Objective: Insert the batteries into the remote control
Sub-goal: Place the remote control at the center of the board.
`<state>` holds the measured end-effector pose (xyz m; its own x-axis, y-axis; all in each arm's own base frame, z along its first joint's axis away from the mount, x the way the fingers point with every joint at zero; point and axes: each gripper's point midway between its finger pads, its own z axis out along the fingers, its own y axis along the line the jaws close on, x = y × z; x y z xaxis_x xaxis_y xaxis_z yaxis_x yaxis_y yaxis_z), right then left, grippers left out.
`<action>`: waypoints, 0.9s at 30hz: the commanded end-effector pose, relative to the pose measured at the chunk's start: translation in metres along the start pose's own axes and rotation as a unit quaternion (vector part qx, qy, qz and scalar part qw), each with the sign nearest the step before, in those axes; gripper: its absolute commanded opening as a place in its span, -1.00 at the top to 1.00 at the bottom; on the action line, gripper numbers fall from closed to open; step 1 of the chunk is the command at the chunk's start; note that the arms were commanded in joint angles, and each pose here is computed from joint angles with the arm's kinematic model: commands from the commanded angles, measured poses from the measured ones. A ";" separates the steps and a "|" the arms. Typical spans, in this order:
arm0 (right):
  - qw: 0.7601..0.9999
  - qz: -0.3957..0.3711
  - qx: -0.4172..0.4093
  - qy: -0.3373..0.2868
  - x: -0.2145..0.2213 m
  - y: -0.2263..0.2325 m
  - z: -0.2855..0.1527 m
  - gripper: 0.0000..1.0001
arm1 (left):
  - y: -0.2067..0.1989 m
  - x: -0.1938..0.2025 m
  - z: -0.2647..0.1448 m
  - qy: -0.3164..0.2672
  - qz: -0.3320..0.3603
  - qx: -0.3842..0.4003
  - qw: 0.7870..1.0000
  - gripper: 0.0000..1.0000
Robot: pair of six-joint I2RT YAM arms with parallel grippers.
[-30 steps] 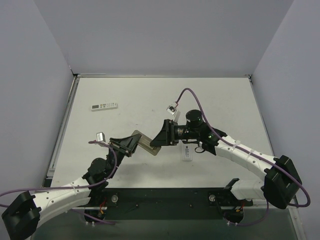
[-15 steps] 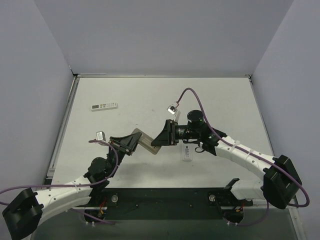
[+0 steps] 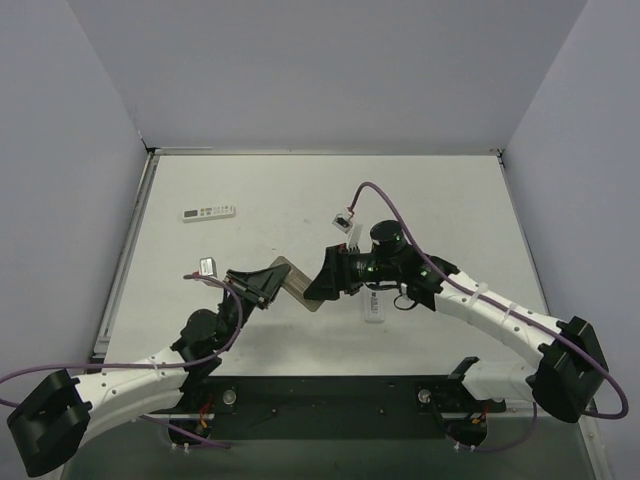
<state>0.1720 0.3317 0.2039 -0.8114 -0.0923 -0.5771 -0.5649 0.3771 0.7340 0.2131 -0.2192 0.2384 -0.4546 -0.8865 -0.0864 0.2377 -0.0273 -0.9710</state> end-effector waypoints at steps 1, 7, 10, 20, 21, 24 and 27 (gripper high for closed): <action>0.996 -0.068 0.041 -0.050 -0.024 -0.002 -0.031 -0.36 | -0.004 0.011 0.006 0.033 0.058 -0.009 0.998 1.00; 0.960 -0.116 0.242 -0.083 -0.034 -0.056 -0.086 -0.67 | 0.066 0.023 -0.003 0.104 0.173 -0.142 0.969 1.00; 0.930 -0.109 0.341 -0.088 -0.029 -0.086 -0.115 -0.68 | 0.089 0.024 -0.004 0.144 0.237 -0.220 0.935 1.00; 0.901 -0.085 0.413 -0.106 -0.009 -0.113 -0.146 -0.73 | 0.124 0.070 0.020 0.323 0.281 -0.256 0.867 1.00; 0.900 -0.083 0.416 -0.103 -0.005 -0.116 -0.147 -0.72 | 0.120 0.075 0.032 0.325 0.273 -0.236 0.874 1.00; 0.898 -0.082 0.417 -0.116 -0.005 -0.115 -0.153 -0.72 | 0.133 0.095 0.043 0.358 0.246 -0.222 0.873 0.99; 0.898 -0.078 0.417 -0.117 -0.001 -0.117 -0.154 -0.72 | 0.138 0.118 0.061 0.379 0.227 -0.202 0.874 0.94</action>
<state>0.2157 0.1574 0.1766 -0.6292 -0.0608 -0.7749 -0.3225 0.9275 0.1891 0.2316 -0.3005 0.0581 -0.8784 -0.2275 -0.4203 0.1302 0.7323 -0.6684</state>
